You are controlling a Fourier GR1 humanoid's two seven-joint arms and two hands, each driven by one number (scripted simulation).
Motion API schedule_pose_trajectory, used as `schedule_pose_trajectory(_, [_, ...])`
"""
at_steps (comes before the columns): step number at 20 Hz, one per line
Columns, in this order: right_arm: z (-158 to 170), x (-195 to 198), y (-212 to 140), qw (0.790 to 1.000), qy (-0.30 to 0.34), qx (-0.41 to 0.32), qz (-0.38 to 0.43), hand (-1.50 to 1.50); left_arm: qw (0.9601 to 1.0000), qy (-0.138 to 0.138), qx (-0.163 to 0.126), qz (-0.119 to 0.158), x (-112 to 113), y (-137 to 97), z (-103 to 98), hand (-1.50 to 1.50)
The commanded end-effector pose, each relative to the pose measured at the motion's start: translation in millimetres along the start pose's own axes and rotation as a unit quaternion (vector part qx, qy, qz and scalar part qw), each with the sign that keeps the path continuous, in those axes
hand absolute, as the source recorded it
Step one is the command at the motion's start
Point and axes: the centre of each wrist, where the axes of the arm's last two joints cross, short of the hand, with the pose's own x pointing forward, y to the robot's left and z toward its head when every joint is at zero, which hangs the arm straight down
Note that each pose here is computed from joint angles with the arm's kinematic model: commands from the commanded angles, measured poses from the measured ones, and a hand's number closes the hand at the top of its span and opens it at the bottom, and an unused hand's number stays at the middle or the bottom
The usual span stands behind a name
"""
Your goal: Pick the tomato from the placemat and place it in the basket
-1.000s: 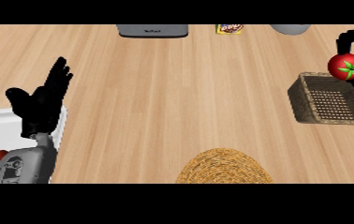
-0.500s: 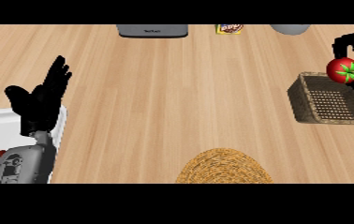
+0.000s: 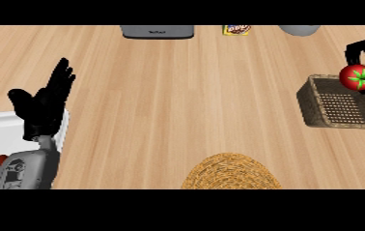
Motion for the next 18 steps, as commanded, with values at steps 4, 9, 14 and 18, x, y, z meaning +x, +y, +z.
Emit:
schedule_pose_trajectory(4, [-6.1,-0.3,3.9,0.998,0.05,0.019,-0.022,-1.5,1.0,-0.005,-0.001,-0.005,8.9,-14.5,12.4,0.0])
schedule_pose_trajectory(9, [8.0,-10.2,-5.3,0.987,0.015,-0.073,-0.14,-1.5,1.0,0.002,0.008,-0.001,-1.2,6.1,1.5,0.0])
schedule_pose_trajectory(14, [7.4,-15.5,-34.8,0.962,0.024,-0.114,-0.249,-1.5,1.0,0.001,0.0,-0.001,15.8,16.3,2.9,0.0])
schedule_pose_trajectory(18, [27.3,-39.5,-53.2,0.925,0.05,-0.153,-0.345,-1.5,0.9999,0.0,0.01,-0.011,-1.0,15.9,1.7,0.0])
